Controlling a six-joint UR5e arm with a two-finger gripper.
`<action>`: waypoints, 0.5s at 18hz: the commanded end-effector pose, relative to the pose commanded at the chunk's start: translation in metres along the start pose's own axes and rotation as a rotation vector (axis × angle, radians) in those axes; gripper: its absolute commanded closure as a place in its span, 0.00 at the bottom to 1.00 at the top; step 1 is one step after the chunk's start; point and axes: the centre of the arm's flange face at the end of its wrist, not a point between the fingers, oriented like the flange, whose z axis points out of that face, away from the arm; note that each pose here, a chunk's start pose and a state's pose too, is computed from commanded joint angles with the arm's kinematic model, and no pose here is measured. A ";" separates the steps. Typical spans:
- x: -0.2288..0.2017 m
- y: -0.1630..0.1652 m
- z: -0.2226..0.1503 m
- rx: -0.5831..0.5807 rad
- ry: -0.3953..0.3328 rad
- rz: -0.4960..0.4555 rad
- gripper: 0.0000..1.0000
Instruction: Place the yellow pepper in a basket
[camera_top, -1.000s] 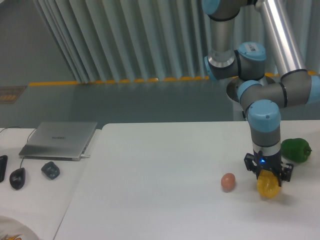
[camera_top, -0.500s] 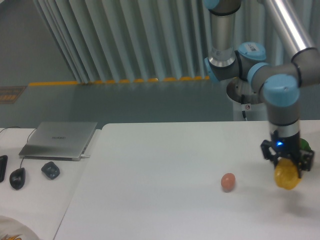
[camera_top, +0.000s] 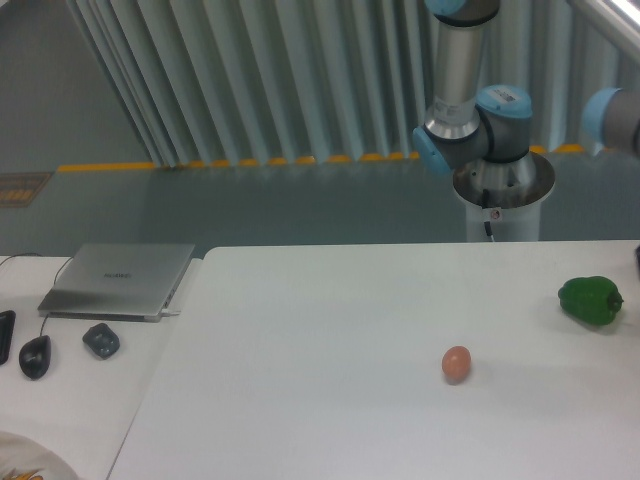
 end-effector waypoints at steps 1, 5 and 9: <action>-0.009 0.014 0.005 -0.004 0.002 0.005 0.64; -0.041 0.052 0.040 -0.013 0.031 0.032 0.64; -0.052 0.058 0.070 0.014 0.030 0.026 0.63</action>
